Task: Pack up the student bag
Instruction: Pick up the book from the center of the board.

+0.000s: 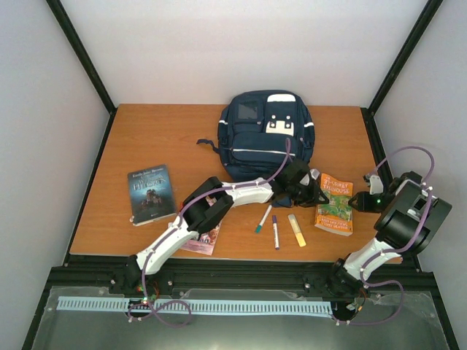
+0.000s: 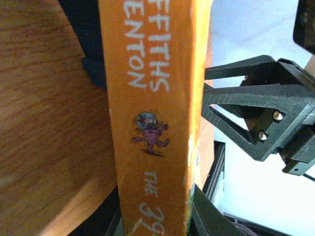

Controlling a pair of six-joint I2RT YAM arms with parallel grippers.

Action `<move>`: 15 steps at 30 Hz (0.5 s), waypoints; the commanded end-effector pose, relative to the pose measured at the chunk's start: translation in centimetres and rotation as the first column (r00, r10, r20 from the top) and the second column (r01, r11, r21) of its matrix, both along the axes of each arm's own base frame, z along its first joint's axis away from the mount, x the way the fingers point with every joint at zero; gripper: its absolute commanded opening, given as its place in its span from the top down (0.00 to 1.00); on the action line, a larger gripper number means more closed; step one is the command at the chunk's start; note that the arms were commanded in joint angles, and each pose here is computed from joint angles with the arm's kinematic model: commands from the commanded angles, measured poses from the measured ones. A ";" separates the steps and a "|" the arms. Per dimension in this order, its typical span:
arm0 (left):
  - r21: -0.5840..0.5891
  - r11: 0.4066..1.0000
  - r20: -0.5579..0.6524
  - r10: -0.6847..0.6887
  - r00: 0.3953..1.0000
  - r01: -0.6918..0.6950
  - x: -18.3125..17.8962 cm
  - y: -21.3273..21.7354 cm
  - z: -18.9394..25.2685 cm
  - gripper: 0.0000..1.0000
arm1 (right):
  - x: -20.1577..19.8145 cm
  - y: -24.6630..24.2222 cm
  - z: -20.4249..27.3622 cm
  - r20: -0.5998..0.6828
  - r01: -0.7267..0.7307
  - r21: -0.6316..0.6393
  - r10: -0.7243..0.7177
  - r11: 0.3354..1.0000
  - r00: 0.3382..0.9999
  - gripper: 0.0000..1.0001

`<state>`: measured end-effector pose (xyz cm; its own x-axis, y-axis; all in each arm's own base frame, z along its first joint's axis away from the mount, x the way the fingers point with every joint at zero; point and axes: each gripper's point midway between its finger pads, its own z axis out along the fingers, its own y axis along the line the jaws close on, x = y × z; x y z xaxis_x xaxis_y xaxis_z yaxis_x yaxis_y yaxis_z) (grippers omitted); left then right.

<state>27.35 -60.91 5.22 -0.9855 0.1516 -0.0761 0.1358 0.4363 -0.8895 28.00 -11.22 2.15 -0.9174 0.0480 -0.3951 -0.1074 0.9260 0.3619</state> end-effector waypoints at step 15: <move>-0.025 0.996 0.417 -0.070 0.906 0.089 -1.1 10.5 18.7 0.99 | -0.6 -0.8 3.8 0.021 -0.003 -0.117 0.005 0.993 1.000 0.56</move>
